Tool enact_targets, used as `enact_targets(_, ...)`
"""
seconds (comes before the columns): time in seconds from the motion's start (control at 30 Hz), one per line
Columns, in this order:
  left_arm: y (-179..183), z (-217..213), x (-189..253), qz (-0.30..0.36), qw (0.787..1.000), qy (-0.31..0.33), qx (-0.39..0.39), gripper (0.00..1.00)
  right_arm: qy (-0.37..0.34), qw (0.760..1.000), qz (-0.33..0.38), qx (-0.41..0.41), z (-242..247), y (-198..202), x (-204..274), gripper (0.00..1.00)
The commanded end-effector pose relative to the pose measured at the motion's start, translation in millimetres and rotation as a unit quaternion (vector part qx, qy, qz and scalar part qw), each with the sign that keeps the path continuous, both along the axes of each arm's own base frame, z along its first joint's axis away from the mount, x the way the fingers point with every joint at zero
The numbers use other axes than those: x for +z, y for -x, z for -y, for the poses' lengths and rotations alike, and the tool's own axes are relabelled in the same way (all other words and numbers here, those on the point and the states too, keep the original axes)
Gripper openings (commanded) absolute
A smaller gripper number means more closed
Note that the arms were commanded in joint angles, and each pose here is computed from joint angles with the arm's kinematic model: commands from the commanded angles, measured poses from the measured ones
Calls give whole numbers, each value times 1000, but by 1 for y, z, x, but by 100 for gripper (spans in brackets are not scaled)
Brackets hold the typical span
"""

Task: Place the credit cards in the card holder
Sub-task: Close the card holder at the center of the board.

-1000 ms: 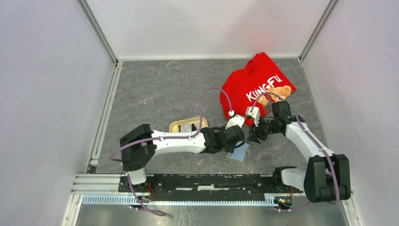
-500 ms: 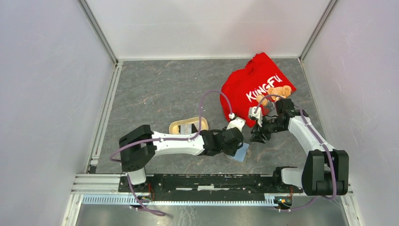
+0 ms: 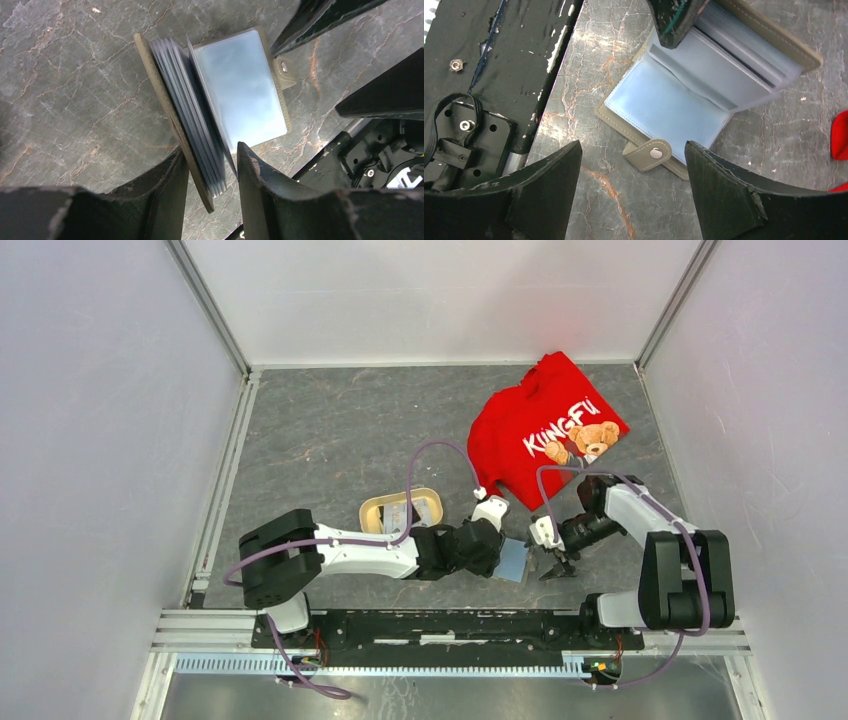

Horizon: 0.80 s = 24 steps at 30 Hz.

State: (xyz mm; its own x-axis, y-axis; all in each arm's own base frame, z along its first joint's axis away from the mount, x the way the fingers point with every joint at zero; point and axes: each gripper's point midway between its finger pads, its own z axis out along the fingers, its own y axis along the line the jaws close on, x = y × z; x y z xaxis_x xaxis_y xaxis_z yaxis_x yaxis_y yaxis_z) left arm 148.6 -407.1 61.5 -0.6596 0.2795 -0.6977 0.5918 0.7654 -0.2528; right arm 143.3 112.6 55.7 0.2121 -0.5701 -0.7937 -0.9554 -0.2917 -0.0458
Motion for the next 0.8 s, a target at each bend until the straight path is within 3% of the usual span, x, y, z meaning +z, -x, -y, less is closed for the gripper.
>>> enact_targets(0.0,-3,21,35,18,998,68,-6,46,-28,994,64,79,-9,-7,7,82)
enact_targets(0.3,-5,20,35,25,998,63,-5,46,3,996,6,90,-3,-7,-10,71)
enact_targets(0.77,-5,24,37,26,997,66,-9,46,30,996,20,78,3,-12,-3,46)
